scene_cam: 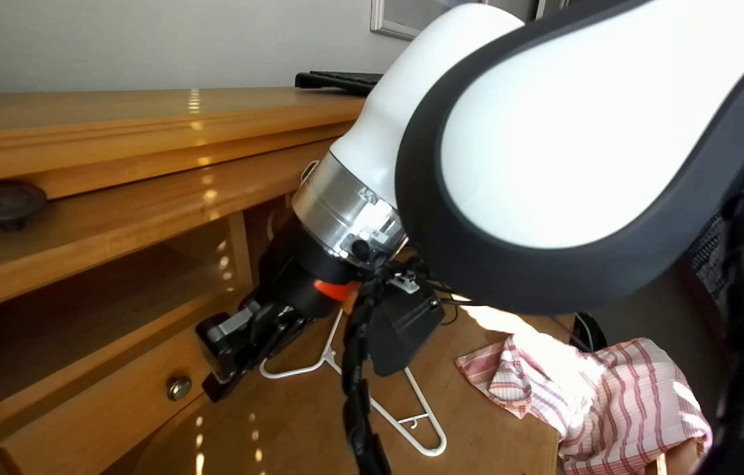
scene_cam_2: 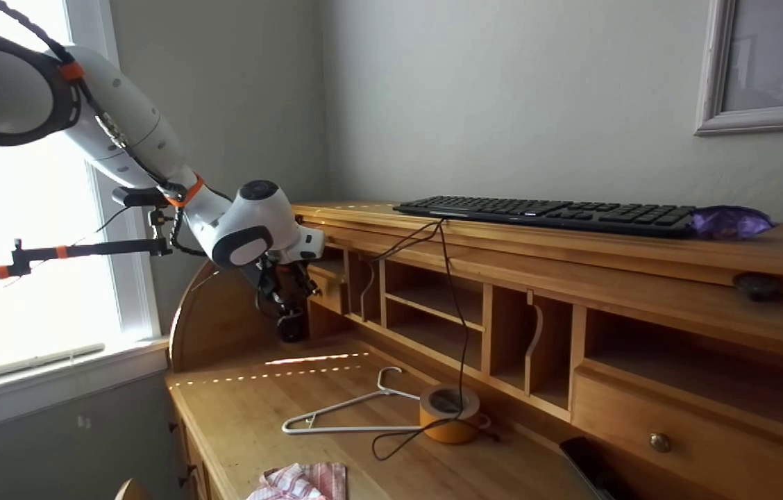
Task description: Close the open drawer on the dresser
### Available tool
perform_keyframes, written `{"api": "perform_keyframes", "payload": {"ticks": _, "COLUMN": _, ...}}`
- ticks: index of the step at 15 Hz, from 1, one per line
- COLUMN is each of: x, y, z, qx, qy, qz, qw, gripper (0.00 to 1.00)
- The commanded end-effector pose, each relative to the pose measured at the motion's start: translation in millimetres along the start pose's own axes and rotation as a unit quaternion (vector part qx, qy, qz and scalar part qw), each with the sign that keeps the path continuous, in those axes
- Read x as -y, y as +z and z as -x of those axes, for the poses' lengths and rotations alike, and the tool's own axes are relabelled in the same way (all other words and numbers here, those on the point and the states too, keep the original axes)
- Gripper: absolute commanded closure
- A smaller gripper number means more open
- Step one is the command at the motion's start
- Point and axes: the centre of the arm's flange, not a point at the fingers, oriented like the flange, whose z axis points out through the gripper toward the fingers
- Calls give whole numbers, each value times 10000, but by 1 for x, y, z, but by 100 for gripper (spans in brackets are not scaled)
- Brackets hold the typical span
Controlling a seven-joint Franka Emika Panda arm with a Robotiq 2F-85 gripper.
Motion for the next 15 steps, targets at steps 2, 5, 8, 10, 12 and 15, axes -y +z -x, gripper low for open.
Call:
{"api": "perform_keyframes", "payload": {"ticks": 2, "x": -17, "y": -62, "z": 13, "qx": 924, "qy": -247, "qz": 751, "qw": 9926, "gripper": 100}}
{"api": "perform_keyframes", "payload": {"ticks": 5, "x": -29, "y": -126, "z": 24, "qx": 1605, "qy": -497, "qz": 1081, "qw": 9798, "gripper": 74}}
{"api": "perform_keyframes", "payload": {"ticks": 8, "x": -20, "y": -180, "z": 42, "qx": 2463, "qy": -629, "qz": 764, "qw": 9641, "gripper": 60}}
{"api": "perform_keyframes", "payload": {"ticks": 10, "x": -13, "y": -221, "z": 53, "qx": 2958, "qy": -580, "qz": 937, "qw": 9489, "gripper": 45}}
{"api": "perform_keyframes", "payload": {"ticks": 12, "x": -15, "y": -265, "z": 59, "qx": 3175, "qy": -412, "qz": 1390, "qw": 9371, "gripper": 31}}
{"api": "perform_keyframes", "payload": {"ticks": 15, "x": -34, "y": -335, "z": 57, "qx": 3184, "qy": -243, "qz": 1762, "qw": 9311, "gripper": 7}}
